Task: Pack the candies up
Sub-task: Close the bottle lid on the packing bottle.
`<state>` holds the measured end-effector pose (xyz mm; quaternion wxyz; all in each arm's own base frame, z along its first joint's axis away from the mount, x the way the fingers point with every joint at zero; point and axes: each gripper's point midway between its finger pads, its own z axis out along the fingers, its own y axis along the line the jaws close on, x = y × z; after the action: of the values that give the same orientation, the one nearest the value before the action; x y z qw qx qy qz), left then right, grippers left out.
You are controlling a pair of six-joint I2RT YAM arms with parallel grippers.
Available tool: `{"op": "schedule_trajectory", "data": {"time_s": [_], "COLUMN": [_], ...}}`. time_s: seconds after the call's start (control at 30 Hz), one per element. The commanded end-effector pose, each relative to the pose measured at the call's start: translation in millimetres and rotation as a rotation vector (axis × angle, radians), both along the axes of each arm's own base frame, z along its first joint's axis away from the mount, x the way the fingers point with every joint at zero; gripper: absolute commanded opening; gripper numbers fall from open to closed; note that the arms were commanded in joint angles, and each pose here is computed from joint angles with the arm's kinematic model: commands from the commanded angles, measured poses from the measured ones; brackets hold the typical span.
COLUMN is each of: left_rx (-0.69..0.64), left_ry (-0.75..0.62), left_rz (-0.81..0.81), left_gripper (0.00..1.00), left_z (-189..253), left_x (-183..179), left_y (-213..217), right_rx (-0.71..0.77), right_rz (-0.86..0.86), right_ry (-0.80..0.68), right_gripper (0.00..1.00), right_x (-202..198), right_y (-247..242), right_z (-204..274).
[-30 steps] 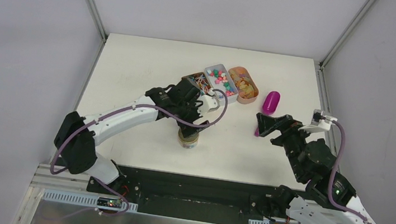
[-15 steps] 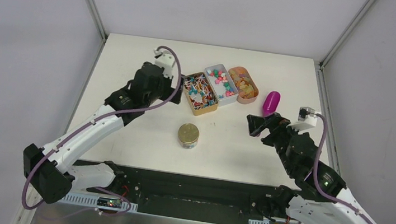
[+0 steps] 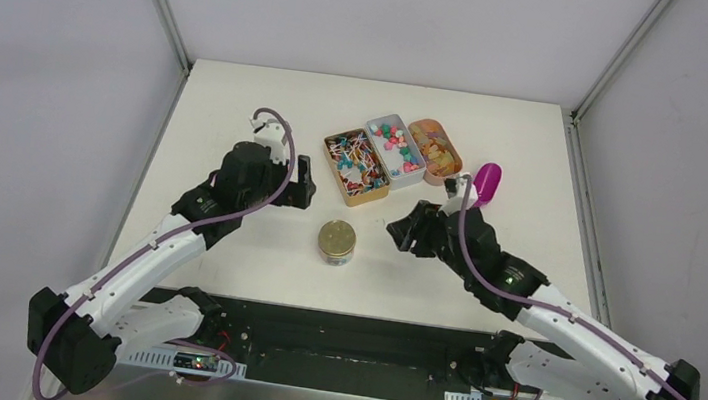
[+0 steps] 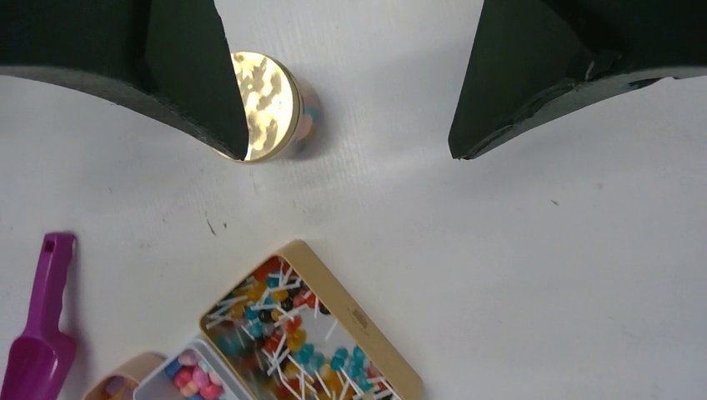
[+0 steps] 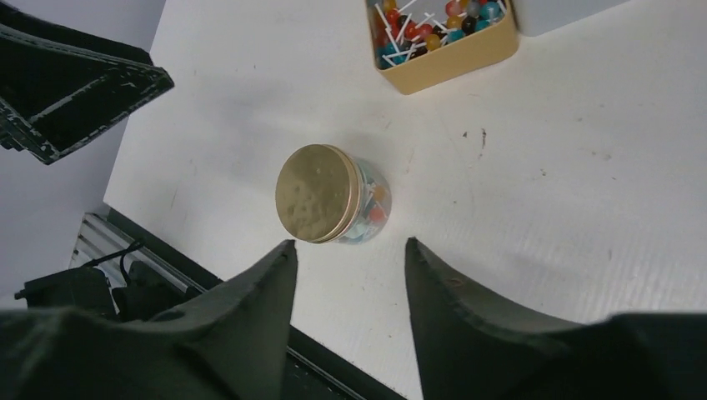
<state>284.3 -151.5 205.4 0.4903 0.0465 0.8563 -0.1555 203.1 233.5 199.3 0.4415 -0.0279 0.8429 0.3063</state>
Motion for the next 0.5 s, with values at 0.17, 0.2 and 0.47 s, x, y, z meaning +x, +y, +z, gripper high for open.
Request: {"op": "schedule_trajectory", "data": {"time_s": [0.17, 0.2, 0.47], "left_rx": [-0.187, -0.192, -0.248], "left_ry": [0.284, 0.299, 0.389], "left_rz": [-0.058, -0.060, -0.072], "left_gripper": [0.79, 0.78, 0.69], "left_z": [-55.5, -60.0, -85.6], "left_x": [-26.3, -27.4, -34.3], "left_y": [-27.3, -28.8, -40.6], "right_rx": [0.089, 0.081, 0.014], "right_rz": [0.162, 0.174, 0.246], "right_ry": [-0.031, -0.022, 0.000], "right_gripper": [0.37, 0.37, 0.31], "right_x": [13.6, 14.6, 29.1], "right_y": [61.3, 66.0, 96.3], "right_z": [0.4, -3.1, -26.9]}}
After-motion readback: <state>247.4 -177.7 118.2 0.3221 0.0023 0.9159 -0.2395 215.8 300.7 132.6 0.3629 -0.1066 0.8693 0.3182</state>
